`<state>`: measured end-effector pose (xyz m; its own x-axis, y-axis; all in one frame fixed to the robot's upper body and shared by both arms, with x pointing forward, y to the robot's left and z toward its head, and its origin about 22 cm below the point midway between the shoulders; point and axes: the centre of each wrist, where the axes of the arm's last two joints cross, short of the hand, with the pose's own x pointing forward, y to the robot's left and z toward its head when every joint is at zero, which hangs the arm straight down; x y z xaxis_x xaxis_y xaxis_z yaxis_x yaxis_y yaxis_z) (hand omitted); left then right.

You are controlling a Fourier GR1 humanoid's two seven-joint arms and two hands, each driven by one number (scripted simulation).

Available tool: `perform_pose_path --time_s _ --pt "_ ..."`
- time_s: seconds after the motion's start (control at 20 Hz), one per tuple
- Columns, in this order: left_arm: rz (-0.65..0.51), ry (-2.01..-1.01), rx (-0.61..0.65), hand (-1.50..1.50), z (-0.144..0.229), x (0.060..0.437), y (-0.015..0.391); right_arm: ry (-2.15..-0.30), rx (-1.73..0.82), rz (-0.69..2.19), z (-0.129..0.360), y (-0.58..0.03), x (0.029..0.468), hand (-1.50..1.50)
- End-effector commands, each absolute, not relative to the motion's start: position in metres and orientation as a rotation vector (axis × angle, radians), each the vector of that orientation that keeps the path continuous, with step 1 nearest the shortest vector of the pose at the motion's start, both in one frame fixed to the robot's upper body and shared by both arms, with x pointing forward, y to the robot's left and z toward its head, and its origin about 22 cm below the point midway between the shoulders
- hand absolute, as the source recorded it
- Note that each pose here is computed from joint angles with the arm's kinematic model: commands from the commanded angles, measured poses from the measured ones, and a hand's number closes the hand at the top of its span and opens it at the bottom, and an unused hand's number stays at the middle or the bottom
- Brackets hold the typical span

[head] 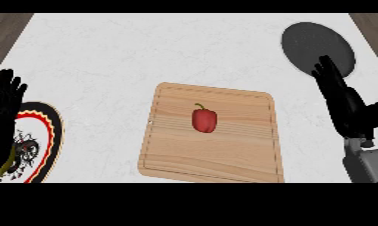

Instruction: Pick the bell pepper from the cutting board and place it in the pan

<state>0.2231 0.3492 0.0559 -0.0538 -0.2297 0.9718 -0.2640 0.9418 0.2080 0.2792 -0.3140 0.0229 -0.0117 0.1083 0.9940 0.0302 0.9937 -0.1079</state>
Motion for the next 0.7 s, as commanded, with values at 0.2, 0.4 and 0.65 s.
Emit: perform_pose_path --time_s 0.2,0.4,0.65 --pt "0.018 -1.618 0.2 0.0 0.061 0.249 0.302 -1.956 0.189 0.468 0.129 -0.193 0.316 1.5" --pt "0.055 -1.527 0.129 0.0 0.048 0.255 0.288 -2.044 -0.288 0.649 0.138 -0.204 0.306 1.5" --pt "0.092 -1.505 0.136 0.0 0.052 0.259 0.278 -1.916 -0.464 0.838 0.132 -0.223 0.252 -1.5"
